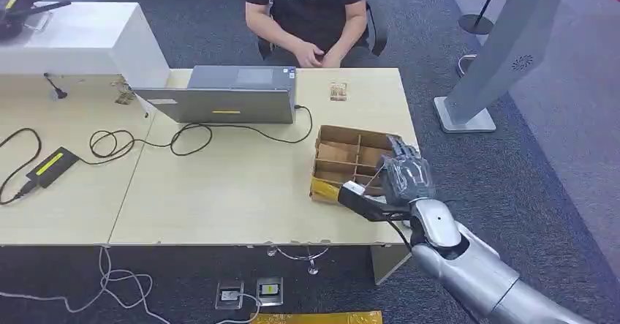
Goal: Pass the card to the sensor for recognition and then transmit it.
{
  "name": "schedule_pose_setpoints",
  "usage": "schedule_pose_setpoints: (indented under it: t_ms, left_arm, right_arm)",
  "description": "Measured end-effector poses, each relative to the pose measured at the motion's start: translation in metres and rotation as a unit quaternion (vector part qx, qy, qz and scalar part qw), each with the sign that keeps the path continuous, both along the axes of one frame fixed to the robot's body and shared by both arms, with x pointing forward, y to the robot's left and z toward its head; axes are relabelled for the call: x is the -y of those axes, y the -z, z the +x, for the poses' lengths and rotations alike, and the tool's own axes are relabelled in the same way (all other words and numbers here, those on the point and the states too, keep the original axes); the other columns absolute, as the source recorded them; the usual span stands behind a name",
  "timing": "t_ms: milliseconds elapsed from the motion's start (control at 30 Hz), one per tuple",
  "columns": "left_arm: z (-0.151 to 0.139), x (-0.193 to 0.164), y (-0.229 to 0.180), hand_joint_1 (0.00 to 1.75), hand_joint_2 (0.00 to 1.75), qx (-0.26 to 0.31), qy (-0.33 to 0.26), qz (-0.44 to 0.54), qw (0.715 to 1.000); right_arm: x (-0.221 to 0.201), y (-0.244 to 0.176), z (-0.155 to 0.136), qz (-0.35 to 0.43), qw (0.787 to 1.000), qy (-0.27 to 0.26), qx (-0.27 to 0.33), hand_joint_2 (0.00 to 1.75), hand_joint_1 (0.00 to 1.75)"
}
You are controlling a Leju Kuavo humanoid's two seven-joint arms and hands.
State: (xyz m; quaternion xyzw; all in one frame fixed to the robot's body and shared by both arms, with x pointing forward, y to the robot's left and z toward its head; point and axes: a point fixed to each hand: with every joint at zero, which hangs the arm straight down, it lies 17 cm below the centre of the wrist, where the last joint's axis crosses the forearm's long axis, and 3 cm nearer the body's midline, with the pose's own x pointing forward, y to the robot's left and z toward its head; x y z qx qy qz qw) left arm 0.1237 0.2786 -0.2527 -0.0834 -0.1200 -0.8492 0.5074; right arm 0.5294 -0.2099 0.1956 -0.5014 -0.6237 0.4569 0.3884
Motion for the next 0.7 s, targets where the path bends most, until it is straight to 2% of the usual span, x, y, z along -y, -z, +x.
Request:
schedule_pose_setpoints:
  t_ms: [100,300,467,700]
  left_arm:
    - [0.002,0.0,-0.001,0.0,0.0,0.0,0.002,-0.001,1.0]
    - [0.002,0.002,-0.001,0.0,0.0,-0.001,0.004,-0.004,1.0]
    - [0.009,0.001,-0.003,0.0,0.0,0.003,0.006,-0.002,1.0]
    - [0.02,0.001,-0.006,0.0,0.0,0.009,0.005,-0.002,1.0]
  right_arm:
    - [-0.011,-0.037,0.001,-0.015,0.999,-0.01,0.051,1.75,1.75]
    - [-0.023,-0.066,-0.003,-0.024,0.995,-0.023,0.092,1.75,1.75]
    - [-0.029,-0.118,-0.002,-0.028,0.989,-0.025,0.144,1.75,1.75]
    - [-0.037,-0.16,-0.006,-0.014,0.984,-0.035,0.176,1.75,1.75]
